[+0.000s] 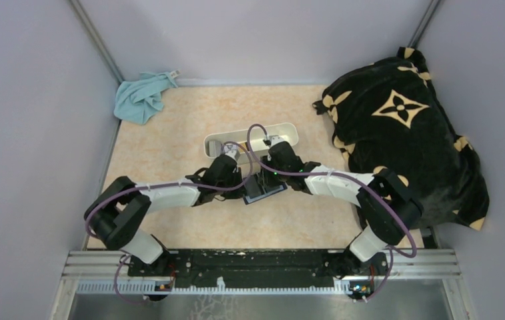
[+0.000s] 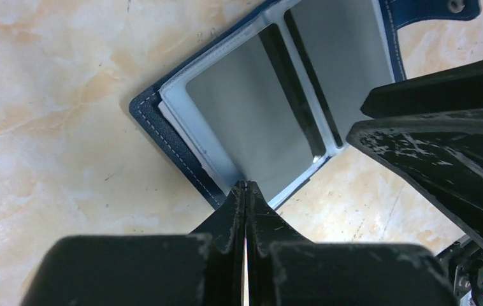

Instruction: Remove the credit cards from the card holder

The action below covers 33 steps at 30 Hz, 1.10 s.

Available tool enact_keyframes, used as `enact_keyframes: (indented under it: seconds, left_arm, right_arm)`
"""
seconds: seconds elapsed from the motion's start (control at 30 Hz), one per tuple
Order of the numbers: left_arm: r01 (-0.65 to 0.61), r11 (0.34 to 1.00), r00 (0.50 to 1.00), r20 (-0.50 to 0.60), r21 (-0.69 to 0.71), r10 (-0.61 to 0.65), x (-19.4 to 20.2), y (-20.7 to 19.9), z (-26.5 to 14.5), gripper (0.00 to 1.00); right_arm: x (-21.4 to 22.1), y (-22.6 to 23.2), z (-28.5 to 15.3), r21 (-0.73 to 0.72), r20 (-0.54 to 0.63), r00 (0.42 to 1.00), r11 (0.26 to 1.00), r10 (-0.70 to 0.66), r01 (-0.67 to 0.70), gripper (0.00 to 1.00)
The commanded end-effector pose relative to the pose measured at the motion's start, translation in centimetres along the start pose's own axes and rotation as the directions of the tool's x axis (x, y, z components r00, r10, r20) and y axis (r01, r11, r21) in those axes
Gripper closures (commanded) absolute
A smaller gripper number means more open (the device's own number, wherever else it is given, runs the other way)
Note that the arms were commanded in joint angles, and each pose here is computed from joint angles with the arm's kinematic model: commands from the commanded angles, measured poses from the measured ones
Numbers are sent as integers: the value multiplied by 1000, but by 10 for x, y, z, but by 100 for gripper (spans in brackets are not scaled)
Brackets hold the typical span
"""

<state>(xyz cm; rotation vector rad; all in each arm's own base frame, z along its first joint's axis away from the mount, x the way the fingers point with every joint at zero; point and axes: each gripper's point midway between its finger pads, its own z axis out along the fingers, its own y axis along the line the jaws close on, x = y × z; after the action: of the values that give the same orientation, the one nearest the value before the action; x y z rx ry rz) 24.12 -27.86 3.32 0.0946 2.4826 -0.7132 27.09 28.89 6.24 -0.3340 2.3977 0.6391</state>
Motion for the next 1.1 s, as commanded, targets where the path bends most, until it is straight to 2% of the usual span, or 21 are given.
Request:
enact_keyframes:
  seconds: [0.0,0.4,0.67,1.07]
  left_arm:
    - [-4,1000,999,-33,15,5,14,3,10,100]
    - [-5,999,997,-71,-52,2,30,24,18,100]
    - [4,997,997,-78,-78,-11,32,37,18,100]
    - [22,996,997,-68,-89,-28,32,48,8,100]
  right_arm:
    - [-14,8,-4,-37,51,999,999,-16,18,74]
    - [4,2,13,-88,7,1000,996,20,-19,72]
    - [18,-26,17,-26,-18,999,999,27,-27,68]
    - [38,-49,31,-10,-63,996,998,57,-58,64]
